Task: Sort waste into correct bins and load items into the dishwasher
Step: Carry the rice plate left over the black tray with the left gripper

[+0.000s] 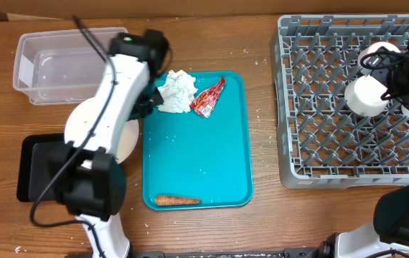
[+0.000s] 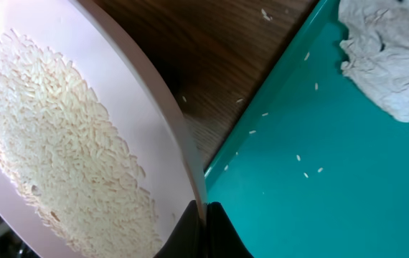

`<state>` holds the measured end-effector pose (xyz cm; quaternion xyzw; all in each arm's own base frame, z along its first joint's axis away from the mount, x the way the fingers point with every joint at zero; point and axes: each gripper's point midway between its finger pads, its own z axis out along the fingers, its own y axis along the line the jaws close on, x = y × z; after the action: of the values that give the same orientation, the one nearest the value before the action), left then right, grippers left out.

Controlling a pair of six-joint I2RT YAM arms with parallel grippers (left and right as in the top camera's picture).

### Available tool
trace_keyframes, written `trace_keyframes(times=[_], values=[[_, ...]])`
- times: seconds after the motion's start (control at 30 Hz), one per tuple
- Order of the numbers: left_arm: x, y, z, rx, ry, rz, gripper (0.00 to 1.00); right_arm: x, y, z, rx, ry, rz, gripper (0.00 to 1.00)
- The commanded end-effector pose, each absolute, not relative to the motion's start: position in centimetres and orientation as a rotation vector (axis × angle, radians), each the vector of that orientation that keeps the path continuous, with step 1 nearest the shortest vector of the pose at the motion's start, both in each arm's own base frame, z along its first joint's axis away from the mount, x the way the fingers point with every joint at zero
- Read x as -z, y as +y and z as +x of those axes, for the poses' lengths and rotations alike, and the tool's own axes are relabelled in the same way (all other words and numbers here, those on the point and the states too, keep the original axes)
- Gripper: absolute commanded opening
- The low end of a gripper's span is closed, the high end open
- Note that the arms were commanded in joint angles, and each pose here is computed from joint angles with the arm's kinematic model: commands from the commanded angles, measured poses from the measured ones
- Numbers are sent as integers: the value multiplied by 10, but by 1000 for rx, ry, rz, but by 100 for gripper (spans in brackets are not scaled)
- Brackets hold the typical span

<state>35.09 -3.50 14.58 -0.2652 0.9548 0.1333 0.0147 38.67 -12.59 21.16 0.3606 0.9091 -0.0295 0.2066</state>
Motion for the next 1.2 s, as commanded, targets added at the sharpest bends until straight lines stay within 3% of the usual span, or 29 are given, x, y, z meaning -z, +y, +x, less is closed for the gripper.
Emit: trace_keyframes(times=[0.0, 0.53, 1.17], values=[[-168, -26, 353, -182, 2990, -809, 4, -228, -127, 388, 81, 2481, 1002, 100], [-174, 8, 360, 403, 3021, -847, 4, -228, -127, 388, 81, 2481, 1002, 100], [-179, 0, 361, 552, 3022, -770, 4, -228, -127, 388, 81, 2481, 1002, 100]])
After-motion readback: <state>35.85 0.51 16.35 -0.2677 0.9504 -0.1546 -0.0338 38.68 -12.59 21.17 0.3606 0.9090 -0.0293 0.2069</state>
